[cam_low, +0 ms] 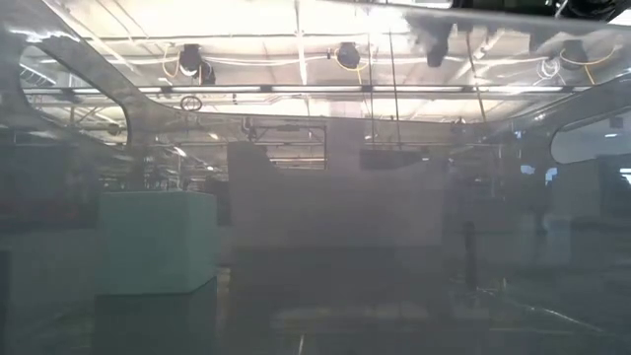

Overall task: Sort & place blocks by color
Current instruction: Put the yellow-green round block into the grey bin

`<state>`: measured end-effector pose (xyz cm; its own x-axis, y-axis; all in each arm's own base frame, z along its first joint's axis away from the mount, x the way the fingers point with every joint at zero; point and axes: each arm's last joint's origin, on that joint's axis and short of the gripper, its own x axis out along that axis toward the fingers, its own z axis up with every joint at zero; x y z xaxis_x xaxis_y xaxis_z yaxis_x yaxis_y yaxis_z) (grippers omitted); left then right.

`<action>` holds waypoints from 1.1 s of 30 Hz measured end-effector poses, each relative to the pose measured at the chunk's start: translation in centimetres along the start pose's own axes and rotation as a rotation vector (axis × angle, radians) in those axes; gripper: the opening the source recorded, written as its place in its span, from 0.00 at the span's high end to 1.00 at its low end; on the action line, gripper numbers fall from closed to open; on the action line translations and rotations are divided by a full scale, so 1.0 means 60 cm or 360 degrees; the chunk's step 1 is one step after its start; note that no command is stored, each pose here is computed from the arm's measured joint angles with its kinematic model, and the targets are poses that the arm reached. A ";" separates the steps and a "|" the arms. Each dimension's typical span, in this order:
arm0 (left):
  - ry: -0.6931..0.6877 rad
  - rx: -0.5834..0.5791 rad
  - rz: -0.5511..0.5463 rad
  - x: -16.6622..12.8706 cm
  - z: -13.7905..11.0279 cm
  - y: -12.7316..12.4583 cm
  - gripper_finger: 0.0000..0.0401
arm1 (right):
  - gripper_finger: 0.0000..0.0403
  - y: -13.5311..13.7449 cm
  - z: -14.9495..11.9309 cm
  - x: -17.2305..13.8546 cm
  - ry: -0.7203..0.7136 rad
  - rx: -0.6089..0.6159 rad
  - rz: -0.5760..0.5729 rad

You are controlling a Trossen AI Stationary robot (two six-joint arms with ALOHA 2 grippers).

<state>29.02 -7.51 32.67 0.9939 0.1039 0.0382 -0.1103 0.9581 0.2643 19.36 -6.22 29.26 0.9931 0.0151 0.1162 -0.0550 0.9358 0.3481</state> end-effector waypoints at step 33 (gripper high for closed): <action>0.0256 0.0455 0.0324 0.070 -0.087 -0.006 0.68 | 0.47 0.074 -0.118 0.112 -0.0026 0.0786 0.0123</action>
<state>33.30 -6.03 27.73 0.9376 0.3465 -0.0281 -0.2810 0.8029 0.5257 26.50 0.52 24.99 0.9826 0.0686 0.1724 -0.1748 0.6535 0.7365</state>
